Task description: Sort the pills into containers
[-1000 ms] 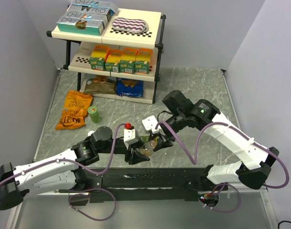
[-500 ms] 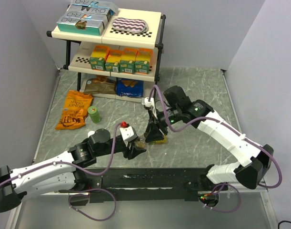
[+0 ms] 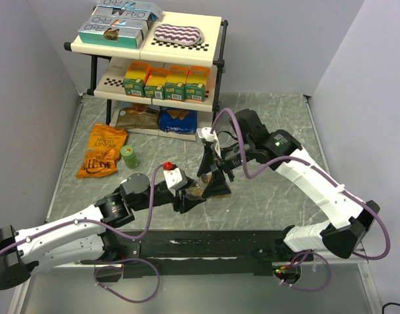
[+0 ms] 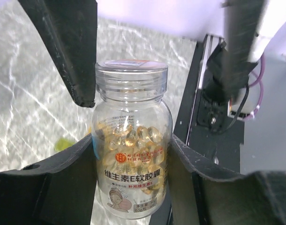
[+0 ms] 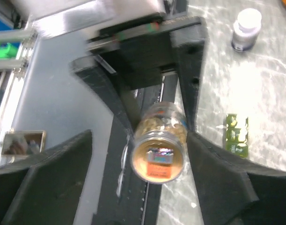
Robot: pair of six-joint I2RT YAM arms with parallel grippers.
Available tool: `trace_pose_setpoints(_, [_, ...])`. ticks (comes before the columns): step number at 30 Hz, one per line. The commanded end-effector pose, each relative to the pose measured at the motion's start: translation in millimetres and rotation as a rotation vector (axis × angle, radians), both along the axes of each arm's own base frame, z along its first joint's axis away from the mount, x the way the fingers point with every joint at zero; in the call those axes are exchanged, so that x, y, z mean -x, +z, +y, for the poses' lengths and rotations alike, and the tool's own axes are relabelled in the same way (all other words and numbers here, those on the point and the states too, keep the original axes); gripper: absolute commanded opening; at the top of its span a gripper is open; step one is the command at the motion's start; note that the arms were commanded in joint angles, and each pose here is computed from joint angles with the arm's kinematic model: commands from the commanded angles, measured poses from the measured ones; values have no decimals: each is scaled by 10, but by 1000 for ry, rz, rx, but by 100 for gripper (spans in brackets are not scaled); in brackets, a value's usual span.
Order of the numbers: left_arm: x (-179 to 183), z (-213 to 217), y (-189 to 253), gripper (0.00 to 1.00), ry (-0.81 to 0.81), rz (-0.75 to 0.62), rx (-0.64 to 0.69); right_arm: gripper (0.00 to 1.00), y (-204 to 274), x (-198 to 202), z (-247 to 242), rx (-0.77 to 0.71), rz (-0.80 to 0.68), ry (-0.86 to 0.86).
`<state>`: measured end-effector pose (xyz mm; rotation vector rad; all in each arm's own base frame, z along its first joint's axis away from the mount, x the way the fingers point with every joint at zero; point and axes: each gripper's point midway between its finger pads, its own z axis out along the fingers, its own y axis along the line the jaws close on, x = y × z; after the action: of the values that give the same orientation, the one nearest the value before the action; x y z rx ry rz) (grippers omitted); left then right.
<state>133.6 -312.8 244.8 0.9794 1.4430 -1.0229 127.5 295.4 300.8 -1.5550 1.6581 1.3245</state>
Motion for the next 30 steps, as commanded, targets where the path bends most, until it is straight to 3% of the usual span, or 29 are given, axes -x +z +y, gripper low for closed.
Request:
trace_pose_setpoints(1, [33, -55, 432, 1, -43, -75, 104, 90, 376, 174, -121, -104, -105, 117])
trace_pose_setpoints(6, [164, -89, 410, 1, -124, -67, 88, 100, 493, 272, -309, -111, -293, 206])
trace_pose_setpoints(10, [254, -120, 424, 1, -193, -58, 81, 100, 462, 282, -383, -209, -620, 346])
trace_pose_setpoints(16, [373, -125, 445, 1, -264, -38, 102, 98, 284, 330, -358, -244, -647, 462])
trace_pose_setpoints(22, [405, -120, 446, 1, -290, -27, 115, 88, 128, 311, -276, -200, -616, 471])
trace_pose_setpoints(30, [361, -124, 427, 1, -277, -25, 102, 55, 114, 291, -233, -181, -595, 450])
